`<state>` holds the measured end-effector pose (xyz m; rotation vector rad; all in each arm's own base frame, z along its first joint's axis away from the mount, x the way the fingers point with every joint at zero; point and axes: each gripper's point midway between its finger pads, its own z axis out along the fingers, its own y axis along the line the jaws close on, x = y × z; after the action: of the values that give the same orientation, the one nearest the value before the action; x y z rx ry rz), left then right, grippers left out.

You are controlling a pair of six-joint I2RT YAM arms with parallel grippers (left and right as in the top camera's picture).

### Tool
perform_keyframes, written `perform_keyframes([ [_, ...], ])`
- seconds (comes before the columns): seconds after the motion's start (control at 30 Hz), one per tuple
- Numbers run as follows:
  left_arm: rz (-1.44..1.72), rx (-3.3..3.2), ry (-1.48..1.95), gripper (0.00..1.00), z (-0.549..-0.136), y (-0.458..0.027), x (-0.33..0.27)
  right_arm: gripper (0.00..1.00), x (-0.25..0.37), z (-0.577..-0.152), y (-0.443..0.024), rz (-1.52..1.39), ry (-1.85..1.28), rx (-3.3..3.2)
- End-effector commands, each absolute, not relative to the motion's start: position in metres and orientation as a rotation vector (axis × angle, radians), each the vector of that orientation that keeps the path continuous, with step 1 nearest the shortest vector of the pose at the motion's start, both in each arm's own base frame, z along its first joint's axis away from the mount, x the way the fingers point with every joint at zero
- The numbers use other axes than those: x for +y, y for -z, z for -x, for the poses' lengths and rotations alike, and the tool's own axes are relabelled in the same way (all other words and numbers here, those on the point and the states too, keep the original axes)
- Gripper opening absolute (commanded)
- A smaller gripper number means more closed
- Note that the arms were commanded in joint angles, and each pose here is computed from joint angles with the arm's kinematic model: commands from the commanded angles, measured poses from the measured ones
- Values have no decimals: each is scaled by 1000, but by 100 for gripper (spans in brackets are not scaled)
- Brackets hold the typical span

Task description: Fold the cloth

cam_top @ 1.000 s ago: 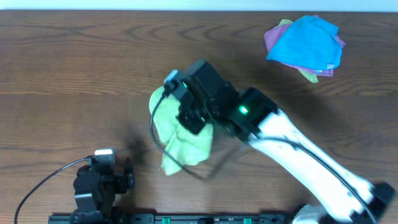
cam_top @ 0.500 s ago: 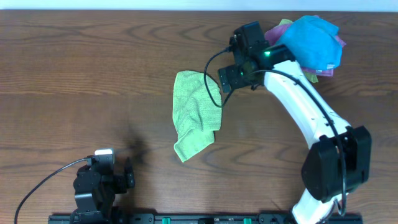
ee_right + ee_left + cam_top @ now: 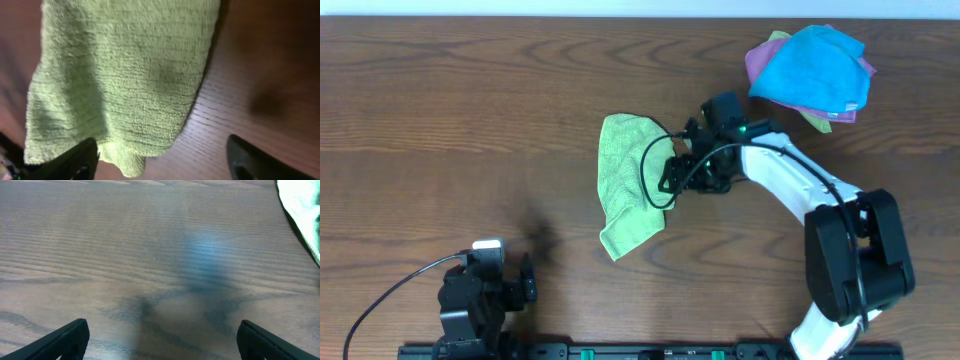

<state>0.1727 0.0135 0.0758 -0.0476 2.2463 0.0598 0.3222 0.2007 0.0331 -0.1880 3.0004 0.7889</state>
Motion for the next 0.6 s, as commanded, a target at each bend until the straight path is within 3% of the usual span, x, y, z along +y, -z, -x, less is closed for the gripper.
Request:
perform_keyframes([
  [0.0, 48, 2323, -72, 96, -164, -53, 15, 78, 207, -315, -33, 104, -873, 3011],
  [0.3, 48, 2323, -72, 95, -164, -53, 15, 69, 206, -312, -14, 8, -888, 2993],
  [0.57, 49, 2323, -72, 96, -164, -53, 15, 66, 213, -313, -8, 22, -899, 2972],
])
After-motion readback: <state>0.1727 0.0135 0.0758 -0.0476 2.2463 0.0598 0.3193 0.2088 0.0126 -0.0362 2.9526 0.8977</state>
